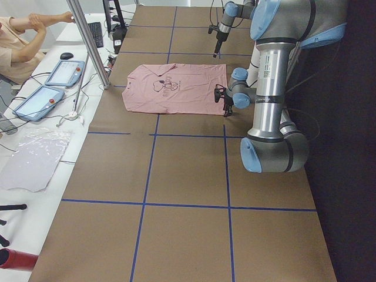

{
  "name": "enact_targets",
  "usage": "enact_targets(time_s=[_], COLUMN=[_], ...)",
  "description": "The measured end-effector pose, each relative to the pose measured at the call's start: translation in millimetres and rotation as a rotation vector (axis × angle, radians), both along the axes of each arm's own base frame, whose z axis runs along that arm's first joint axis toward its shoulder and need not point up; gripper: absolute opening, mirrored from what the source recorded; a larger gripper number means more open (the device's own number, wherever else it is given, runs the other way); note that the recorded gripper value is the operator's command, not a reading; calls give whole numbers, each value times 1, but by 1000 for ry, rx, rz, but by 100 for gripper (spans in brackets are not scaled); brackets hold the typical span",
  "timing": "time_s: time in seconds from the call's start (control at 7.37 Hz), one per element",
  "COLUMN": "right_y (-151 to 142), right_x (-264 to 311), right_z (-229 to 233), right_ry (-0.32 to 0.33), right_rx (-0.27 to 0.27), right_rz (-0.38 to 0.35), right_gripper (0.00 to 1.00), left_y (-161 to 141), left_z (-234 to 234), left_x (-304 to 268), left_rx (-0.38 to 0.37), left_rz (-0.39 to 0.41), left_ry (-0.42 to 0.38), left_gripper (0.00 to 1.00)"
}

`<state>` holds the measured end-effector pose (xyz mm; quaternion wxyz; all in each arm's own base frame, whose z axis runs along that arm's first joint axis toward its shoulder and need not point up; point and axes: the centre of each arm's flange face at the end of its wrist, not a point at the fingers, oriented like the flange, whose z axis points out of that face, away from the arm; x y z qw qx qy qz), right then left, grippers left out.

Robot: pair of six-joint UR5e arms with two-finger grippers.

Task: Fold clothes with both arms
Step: 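Lower both grippers to the shirt hem nearest the robot, then grasp the hem corners nearest the robot with both grippers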

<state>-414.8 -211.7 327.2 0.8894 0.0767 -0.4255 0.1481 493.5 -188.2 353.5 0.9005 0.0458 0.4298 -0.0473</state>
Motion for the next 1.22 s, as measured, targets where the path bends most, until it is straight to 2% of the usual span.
enact_targets(time_s=[0.27,0.95,1.09,1.22], right_y=[0,1,1,1], right_x=[0,0,0,0], right_z=[1,3,4,4], right_ry=[4,8,8,10], right_rx=[-1,-1,-1,-1], right_rz=[-1,-1,-1,-2], right_gripper=[99,99,99,100], left_y=[4,11,11,11], left_z=[-1,-2,-3,-4], left_x=[2,4,4,3], left_rx=[-1,-2,-2,-1], left_rz=[7,22,22,22], left_ry=[2,5,6,9], left_gripper=[28,26,0,0])
